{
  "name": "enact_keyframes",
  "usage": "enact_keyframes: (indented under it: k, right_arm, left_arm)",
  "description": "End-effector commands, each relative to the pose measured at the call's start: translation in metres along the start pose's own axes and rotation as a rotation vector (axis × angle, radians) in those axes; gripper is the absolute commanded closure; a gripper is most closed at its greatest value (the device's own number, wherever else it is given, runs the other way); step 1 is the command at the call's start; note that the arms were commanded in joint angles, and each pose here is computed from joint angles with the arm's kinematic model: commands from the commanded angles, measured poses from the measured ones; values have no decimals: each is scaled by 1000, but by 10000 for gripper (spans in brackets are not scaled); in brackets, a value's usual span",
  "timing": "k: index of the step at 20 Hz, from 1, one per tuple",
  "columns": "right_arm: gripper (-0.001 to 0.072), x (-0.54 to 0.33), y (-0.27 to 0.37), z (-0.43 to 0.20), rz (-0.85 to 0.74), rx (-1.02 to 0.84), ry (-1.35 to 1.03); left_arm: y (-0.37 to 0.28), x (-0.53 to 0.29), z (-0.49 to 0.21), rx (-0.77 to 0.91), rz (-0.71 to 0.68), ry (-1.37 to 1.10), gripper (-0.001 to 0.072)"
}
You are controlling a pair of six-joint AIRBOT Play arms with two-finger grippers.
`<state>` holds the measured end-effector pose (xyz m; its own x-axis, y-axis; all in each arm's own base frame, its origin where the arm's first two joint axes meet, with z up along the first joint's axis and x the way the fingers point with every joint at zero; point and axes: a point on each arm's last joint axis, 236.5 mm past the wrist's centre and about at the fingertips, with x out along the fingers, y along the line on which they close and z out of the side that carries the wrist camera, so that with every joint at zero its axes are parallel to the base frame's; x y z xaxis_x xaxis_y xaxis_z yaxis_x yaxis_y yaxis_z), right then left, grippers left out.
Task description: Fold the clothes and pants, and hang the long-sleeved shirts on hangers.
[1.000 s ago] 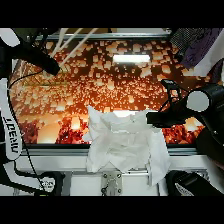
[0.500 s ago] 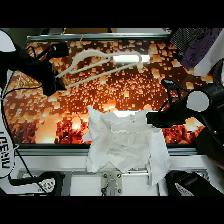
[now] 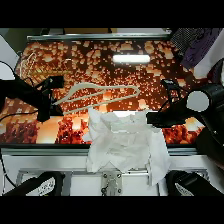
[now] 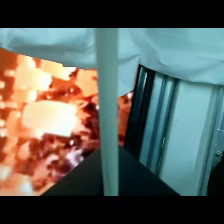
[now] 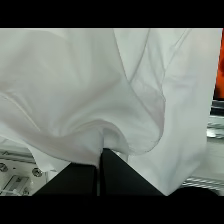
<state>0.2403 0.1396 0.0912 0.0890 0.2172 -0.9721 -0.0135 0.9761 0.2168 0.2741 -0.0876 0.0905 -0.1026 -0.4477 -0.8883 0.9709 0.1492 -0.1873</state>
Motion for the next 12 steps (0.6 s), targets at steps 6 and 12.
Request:
enact_keyframes:
  k: [6, 12]
  right_arm:
    - [697, 1, 0, -1, -1, 0, 4]
    - [697, 0, 0, 0, 0, -7, 0]
  left_arm:
    - [-55, 47, -16, 34, -138, -51, 693]
    - [-53, 67, -24, -6, -141, -54, 692]
